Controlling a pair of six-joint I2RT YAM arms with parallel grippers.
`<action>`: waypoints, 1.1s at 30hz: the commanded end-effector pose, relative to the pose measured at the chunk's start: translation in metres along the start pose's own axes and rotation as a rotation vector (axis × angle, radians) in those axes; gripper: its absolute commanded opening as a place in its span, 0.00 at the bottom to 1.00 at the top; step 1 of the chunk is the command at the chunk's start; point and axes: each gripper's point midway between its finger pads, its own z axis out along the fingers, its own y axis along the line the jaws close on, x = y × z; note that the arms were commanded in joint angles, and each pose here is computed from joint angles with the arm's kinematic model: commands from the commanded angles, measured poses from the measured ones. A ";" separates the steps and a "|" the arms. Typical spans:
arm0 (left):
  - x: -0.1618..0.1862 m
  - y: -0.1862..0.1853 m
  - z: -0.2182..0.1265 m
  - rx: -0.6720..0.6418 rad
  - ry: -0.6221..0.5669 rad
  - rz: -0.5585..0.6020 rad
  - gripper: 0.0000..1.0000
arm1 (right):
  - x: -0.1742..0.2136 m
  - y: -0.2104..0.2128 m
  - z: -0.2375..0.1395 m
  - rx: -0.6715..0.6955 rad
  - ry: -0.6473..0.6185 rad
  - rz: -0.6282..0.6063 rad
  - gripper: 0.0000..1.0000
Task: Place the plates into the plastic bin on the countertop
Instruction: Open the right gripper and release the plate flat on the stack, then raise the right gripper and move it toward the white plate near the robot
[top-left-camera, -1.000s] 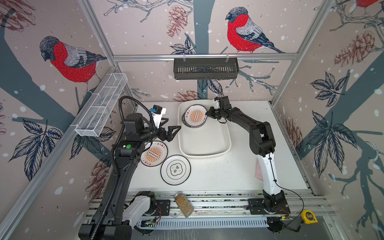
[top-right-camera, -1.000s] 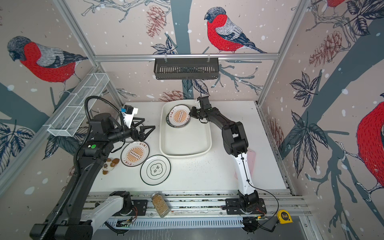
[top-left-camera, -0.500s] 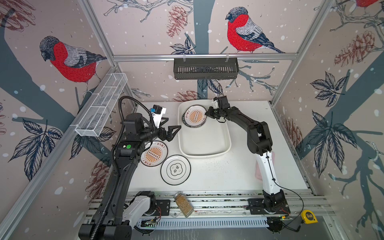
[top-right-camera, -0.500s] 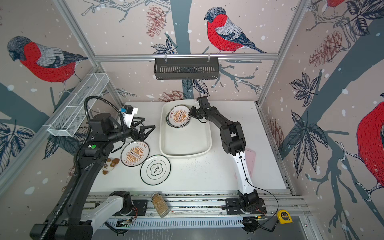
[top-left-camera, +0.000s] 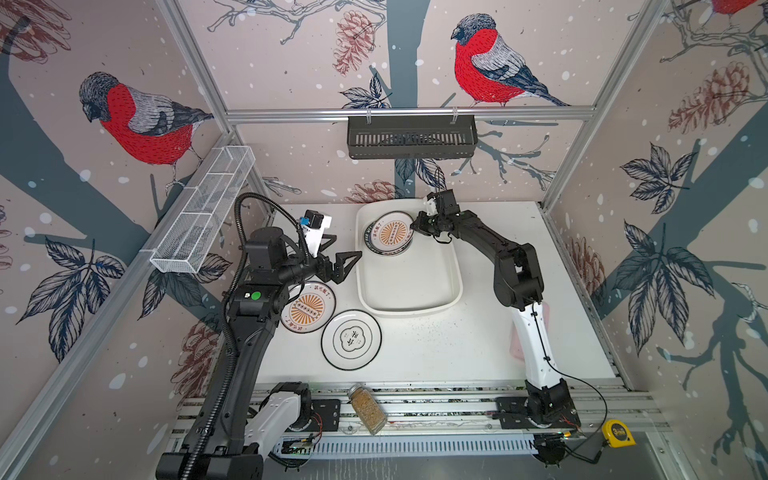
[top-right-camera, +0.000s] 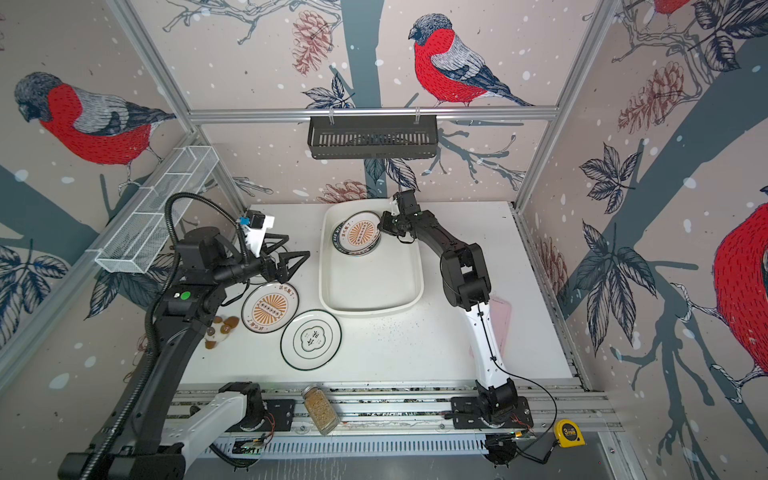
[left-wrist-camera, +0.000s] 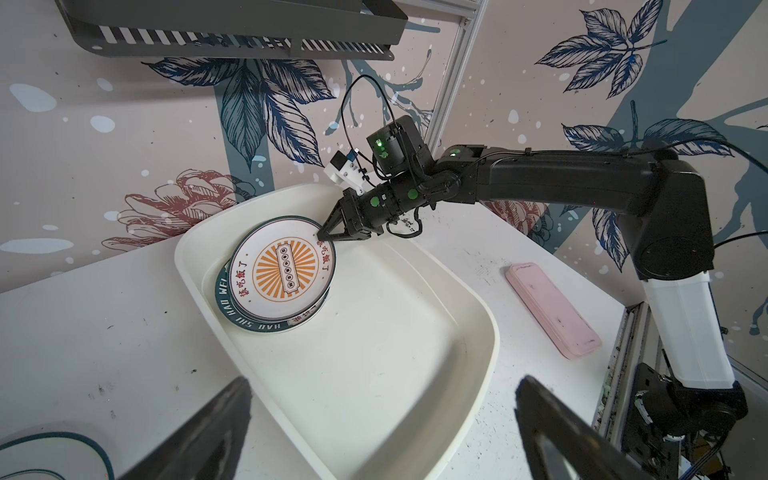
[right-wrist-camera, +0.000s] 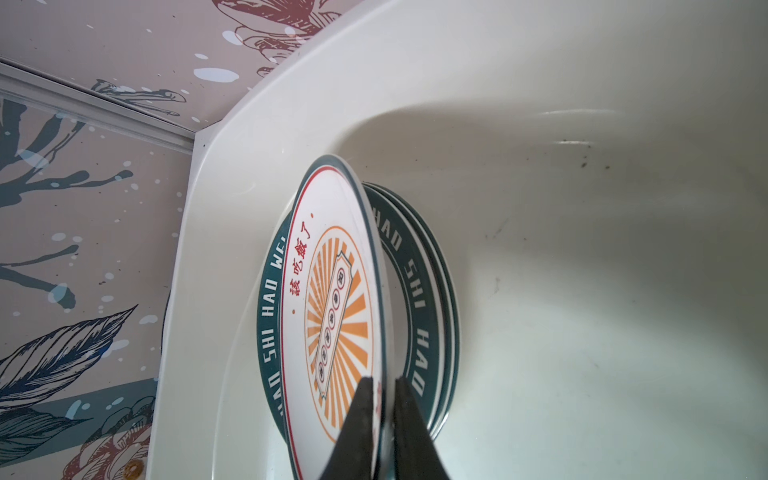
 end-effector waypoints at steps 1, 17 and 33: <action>-0.006 -0.002 -0.002 0.011 -0.025 0.032 0.98 | 0.002 -0.003 0.003 0.009 0.006 -0.017 0.15; -0.005 -0.001 0.000 0.012 -0.024 0.029 0.98 | 0.007 -0.013 0.007 0.031 0.034 -0.018 0.21; -0.002 0.001 0.001 0.003 -0.020 0.023 0.98 | 0.001 0.041 -0.049 -0.013 -0.014 -0.084 0.30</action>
